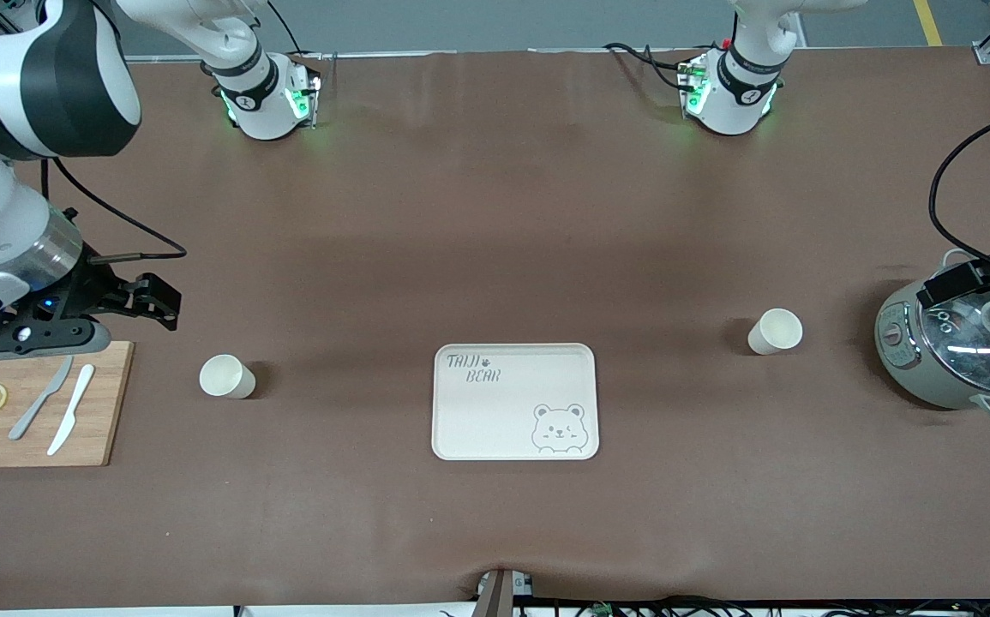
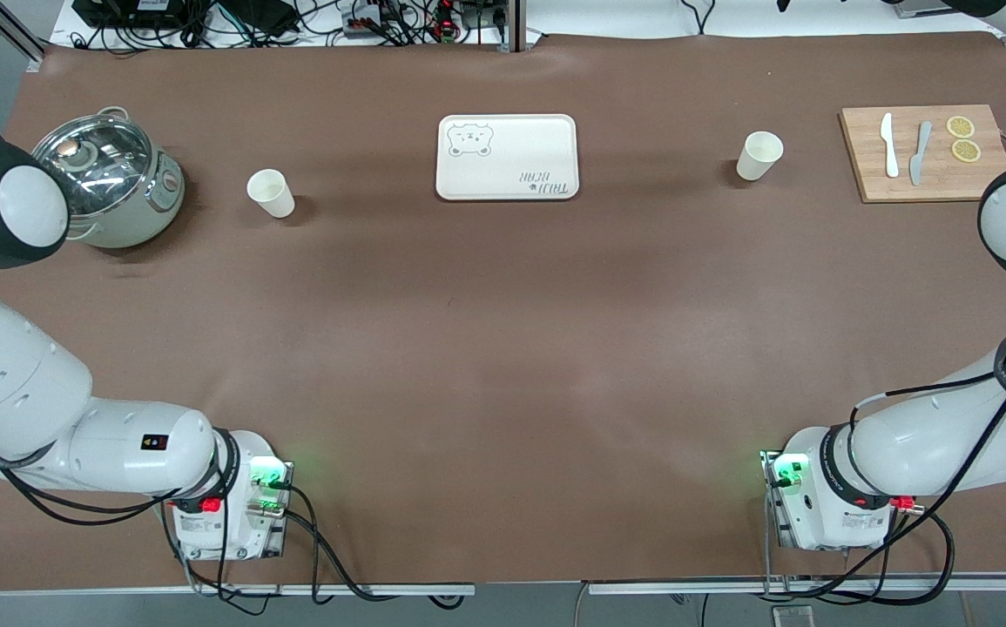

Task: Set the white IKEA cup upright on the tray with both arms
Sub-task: 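Lower the right gripper around its cup while the left gripper descends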

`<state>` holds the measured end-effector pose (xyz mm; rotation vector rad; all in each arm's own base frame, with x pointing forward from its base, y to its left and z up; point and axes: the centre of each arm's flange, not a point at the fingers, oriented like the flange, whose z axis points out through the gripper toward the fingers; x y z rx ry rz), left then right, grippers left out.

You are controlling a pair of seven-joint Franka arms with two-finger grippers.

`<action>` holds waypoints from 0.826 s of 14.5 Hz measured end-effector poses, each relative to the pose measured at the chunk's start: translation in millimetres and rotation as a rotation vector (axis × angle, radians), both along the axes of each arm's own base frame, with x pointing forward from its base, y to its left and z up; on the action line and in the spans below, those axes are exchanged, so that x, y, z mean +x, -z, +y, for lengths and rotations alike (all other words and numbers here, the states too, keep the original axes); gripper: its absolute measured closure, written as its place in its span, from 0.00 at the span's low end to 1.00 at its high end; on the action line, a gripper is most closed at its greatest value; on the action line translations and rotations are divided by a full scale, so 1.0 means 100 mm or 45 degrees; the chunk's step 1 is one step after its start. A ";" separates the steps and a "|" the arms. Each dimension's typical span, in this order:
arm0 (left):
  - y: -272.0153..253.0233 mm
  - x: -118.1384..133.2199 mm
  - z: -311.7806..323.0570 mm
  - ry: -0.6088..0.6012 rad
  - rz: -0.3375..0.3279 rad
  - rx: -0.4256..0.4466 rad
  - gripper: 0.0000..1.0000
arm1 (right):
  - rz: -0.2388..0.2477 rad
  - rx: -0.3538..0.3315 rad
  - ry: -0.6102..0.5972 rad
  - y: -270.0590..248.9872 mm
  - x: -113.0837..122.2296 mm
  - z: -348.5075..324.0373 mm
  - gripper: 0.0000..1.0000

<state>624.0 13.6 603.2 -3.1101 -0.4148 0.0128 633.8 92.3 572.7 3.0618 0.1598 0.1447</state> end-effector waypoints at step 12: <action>0.09 0.04 0.02 0.138 -0.007 -0.052 0.00 | 0.011 0.157 -0.038 0.69 0.36 -0.05 0.00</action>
